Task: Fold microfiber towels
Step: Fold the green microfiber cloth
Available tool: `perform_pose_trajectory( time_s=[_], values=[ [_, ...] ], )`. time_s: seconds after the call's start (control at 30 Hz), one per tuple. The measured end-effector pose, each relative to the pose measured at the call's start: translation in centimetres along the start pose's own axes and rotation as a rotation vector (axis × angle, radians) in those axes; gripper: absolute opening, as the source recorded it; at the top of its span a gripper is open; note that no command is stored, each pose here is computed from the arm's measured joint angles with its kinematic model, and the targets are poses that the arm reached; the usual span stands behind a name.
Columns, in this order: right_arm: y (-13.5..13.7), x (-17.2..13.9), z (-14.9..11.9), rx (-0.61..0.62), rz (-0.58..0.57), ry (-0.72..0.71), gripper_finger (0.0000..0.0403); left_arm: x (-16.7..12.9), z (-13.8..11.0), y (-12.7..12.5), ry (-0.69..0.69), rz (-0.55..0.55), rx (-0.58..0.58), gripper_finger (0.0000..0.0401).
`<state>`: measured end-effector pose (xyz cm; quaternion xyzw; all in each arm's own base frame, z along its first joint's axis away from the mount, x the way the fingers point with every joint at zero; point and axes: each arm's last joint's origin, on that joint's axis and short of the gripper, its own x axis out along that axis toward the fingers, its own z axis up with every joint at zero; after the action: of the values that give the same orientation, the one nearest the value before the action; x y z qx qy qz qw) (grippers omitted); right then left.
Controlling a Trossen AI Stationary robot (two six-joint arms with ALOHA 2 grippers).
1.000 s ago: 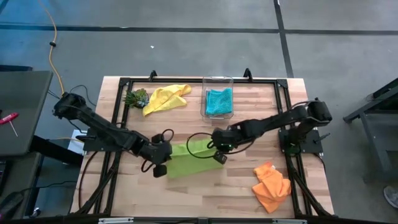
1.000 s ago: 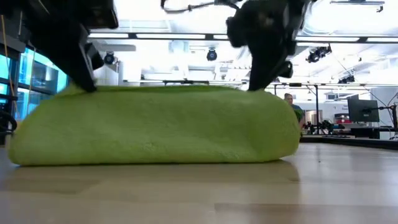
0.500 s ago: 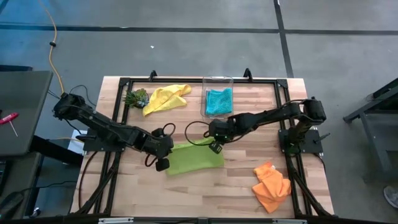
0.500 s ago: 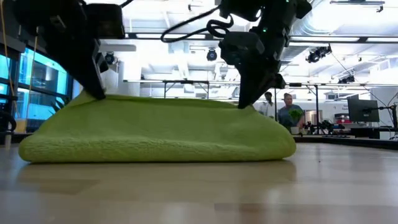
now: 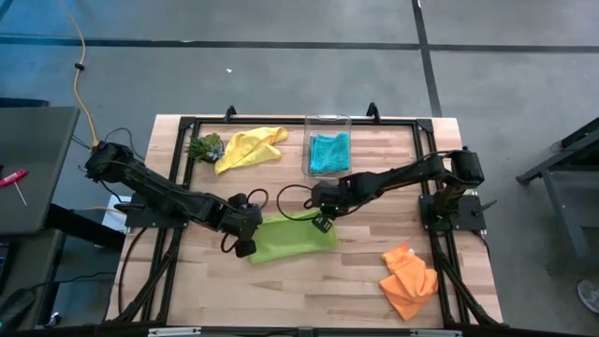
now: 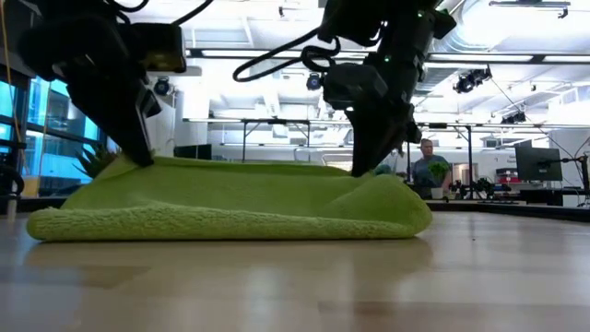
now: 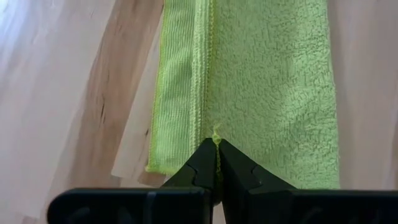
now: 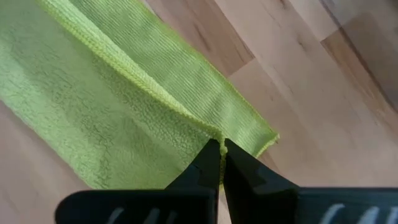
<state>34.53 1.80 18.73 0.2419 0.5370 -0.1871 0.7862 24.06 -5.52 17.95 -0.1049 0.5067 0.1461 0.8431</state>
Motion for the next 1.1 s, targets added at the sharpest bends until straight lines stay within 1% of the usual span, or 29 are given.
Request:
perform_pose_trajectory(
  time_s=[0.17, 0.3, 0.37, 0.73, 0.83, 0.93, 1.03, 1.1],
  values=[
    [-0.4, -0.1, 0.1, 0.005, -0.045, -0.014, 0.0, 0.1, 0.2, 0.3, -0.025, 0.043, 0.024, 0.0],
    [-0.7, -0.2, 0.0, -0.007, -0.065, -0.004, 0.0, 0.1, 0.4, 0.6, -0.031, 0.055, 0.026, 0.0],
    [-0.6, -0.2, 0.0, -0.021, -0.065, -0.005, 0.0, 0.2, 0.5, 0.8, -0.028, 0.06, 0.019, 0.0],
    [-0.7, -0.2, 0.0, -0.021, -0.071, -0.007, 0.0004, 0.2, 0.5, 0.9, -0.026, 0.06, 0.016, 0.0002],
    [-0.9, -0.1, -0.2, -0.022, -0.086, 0.012, 0.0027, 0.2, 0.4, 1.0, -0.012, 0.069, 0.019, 0.0011],
    [-0.8, -0.1, -0.1, -0.021, -0.084, 0.008, 0.0071, 0.2, 0.2, 1.1, -0.005, 0.093, 0.001, 0.0029],
    [-0.9, -0.2, -0.2, -0.023, -0.09, 0.017, 0.0121, 0.1, -0.1, 1.4, 0.021, 0.125, -0.005, 0.0054],
    [-1.0, -0.4, -0.3, -0.034, -0.092, 0.019, 0.0148, -0.1, -0.1, 1.6, 0.016, 0.144, -0.003, 0.0072]
  ],
)
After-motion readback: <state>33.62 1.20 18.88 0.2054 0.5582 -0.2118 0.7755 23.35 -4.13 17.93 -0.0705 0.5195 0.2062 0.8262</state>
